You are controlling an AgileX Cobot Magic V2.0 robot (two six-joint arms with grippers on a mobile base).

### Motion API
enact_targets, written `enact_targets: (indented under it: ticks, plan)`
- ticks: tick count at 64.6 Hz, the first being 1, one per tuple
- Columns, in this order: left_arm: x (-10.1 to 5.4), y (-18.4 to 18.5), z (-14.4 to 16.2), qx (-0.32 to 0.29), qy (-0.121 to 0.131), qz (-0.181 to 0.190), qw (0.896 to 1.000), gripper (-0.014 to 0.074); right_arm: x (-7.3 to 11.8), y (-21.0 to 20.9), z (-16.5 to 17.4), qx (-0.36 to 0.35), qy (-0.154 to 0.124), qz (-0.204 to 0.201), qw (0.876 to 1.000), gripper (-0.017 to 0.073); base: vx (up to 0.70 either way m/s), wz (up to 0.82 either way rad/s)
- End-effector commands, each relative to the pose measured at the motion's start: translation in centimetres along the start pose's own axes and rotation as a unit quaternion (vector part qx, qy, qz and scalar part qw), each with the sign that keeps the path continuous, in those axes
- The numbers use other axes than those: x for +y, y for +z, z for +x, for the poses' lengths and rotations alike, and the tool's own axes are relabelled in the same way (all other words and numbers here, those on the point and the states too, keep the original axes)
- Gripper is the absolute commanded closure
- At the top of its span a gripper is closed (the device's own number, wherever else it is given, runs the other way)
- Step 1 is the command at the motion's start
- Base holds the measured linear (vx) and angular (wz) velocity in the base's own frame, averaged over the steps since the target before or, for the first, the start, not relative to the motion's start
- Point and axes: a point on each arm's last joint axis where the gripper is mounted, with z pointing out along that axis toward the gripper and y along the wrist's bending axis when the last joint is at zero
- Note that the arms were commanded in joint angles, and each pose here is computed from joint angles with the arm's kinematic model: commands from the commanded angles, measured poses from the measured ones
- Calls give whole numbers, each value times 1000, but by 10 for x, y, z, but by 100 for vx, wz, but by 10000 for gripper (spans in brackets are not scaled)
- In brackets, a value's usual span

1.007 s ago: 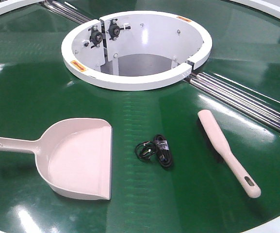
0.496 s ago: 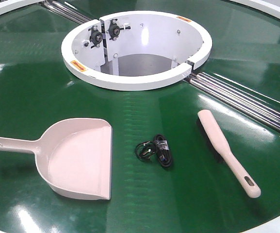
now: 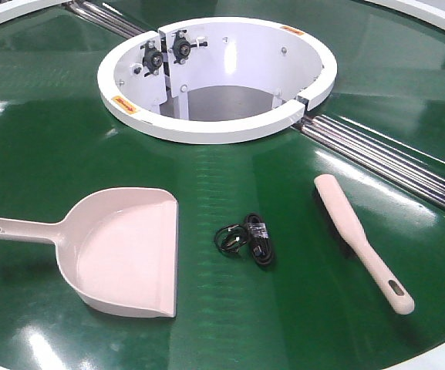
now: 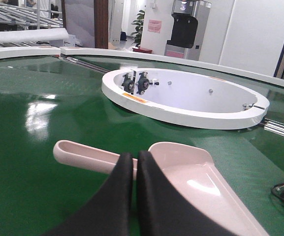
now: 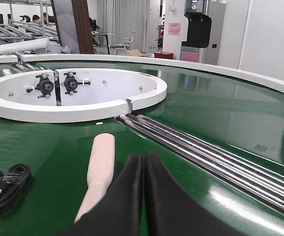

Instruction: Clean and inspect green conveyor with broom and dustpan

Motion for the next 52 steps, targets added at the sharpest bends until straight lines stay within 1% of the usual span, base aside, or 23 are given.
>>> enact_targets:
  ticks: [1,15,17,23,26,30,33,35,38,43,49,52]
  plan:
    - [0,-1,-7,-43,-5,3,999,600,-1,-1,-6,-40,-1,5,999,568,0,0]
    - [-1,-1,-8,-48,-5,3,999,600,-1,-1,-6,-40,-1,5,999,568,0,0]
    - [-1,-2,-10,-58,-4,4,998,600,-1,-1,-6,-40,-1,5,999,568,0,0]
    - [-1,-3,-16,-93,21,6,995,600,-1,-1,-6,-40,-1,5,999,568,0,0]
    - [-2,-4,-23,-130,23,9,991,600,-1,-1,-6,-40,-1,5,999,568,0,0]
    - [-4,-8,-38,-178,14,14,984,600,-1,-1,-6,-40,-1,5,999,568,0,0]
    - [-5,-11,-51,-192,15,17,981,600,-1,-1,-6,-40,-1,5,999,568,0,0]
    - [-6,-13,-61,-194,20,16,981,600,-1,-1,-6,-40,-1,5,999,568,0,0]
    - [-7,-14,-75,-185,30,13,982,600,-1,-1,-6,-40,-1,5,999,568,0,0]
    - [-8,-11,-97,-148,42,7,988,600,-1,-1,-6,-40,-1,5,999,568,0,0]
    - [-10,2,-117,-84,42,3,996,600,-1,-1,-6,-40,-1,5,999,568,0,0]
    - [-10,11,-121,-42,42,0,998,600,-1,-1,-6,-40,-1,5,999,568,0,0]
